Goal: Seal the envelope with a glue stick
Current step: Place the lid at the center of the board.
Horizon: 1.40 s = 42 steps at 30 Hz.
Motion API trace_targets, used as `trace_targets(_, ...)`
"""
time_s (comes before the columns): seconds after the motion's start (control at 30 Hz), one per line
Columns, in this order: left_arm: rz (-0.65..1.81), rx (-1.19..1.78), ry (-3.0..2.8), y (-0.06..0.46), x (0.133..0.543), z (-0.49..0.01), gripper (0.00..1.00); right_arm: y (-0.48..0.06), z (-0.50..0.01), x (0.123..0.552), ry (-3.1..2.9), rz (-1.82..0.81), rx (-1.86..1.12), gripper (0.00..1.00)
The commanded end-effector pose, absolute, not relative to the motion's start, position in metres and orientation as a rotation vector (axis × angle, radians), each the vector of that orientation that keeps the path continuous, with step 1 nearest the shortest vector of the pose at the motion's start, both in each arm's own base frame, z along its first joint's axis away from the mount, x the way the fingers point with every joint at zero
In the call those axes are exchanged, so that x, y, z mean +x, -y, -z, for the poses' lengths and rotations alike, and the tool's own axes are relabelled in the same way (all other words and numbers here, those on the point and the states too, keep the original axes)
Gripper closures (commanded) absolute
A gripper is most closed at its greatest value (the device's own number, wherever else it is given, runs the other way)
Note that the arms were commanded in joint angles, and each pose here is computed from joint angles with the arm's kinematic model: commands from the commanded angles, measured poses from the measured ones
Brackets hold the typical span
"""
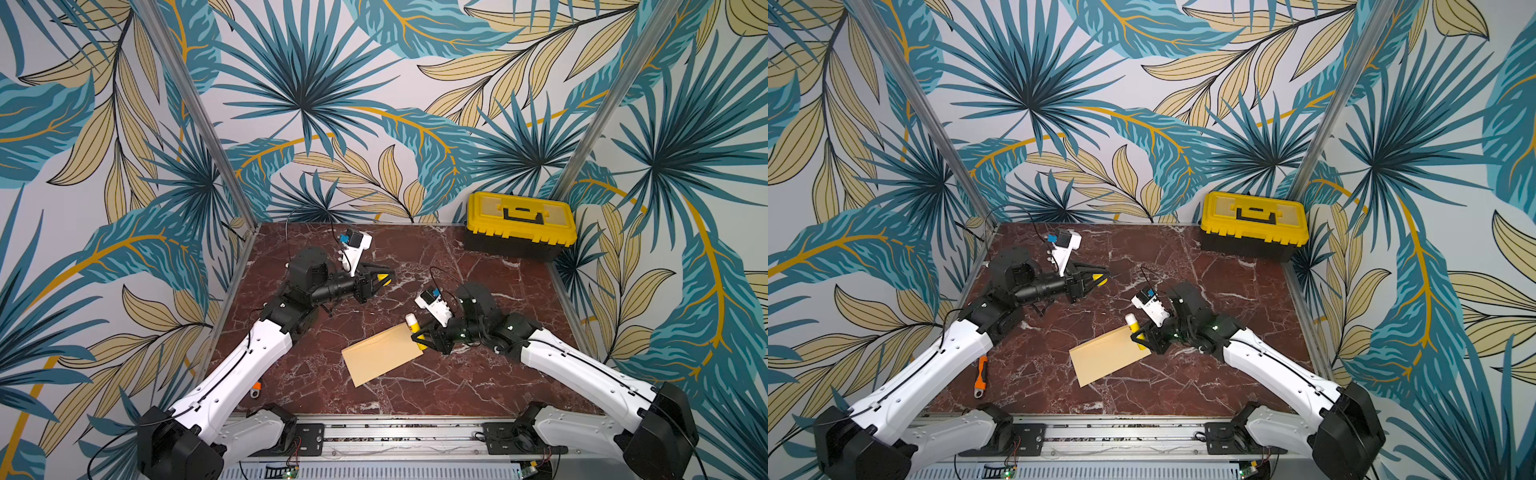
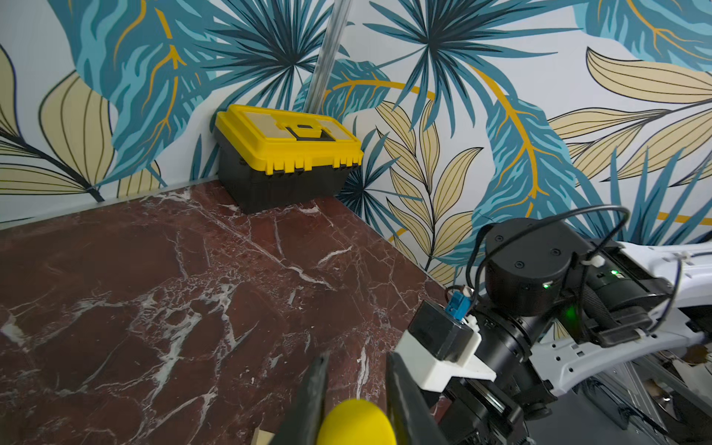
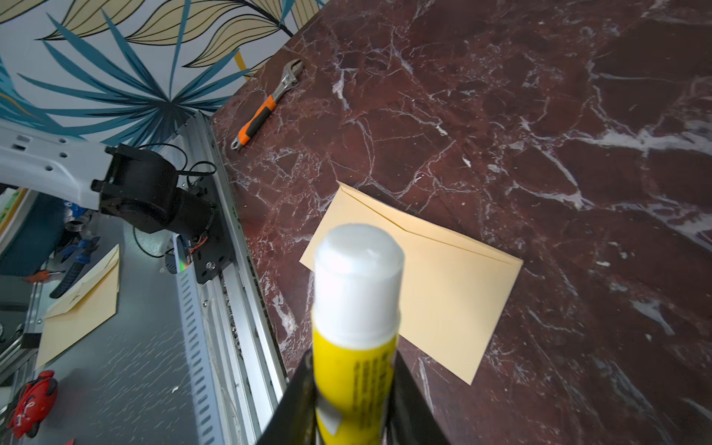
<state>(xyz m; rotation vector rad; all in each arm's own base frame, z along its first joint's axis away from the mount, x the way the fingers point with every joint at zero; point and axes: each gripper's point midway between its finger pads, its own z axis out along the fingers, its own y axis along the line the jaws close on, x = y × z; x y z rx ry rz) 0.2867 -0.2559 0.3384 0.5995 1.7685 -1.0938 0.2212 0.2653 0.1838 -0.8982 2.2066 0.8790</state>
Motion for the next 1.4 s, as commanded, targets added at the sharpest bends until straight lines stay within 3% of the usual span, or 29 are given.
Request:
trace_targets(0.0, 0.982, 0.606, -1.792, 0.259, 0.295, -0.329, 0.98, -0.247, -0.194, 0.245, -2.233, -0.717, -0.739, 1.0)
trace_targets(0.2, 0.855, 0.707, -1.748, 0.292, 0.298, -0.308, 0.98, -0.215, -0.207, 0.276, -2.286, -0.683, -0.445, 1.0)
trace_targets(0.57, 0.875, 0.787, -1.654, 0.369, 0.315, -0.252, 0.97, -0.113, -0.218, 0.309, -2.292, -0.423, 0.041, 1.0)
trace_targets(0.93, 0.835, 0.748, -1.594, 0.419, 0.322, -0.173, 0.94, -0.1, -0.229, 0.301, -2.263, -0.393, 0.069, 1.0)
trace_targets(1.37, 0.569, 0.685, -1.775, 0.427, 0.332, -0.082, 0.92, -0.1, -0.227, 0.295, -2.271, -0.403, 0.063, 1.0)
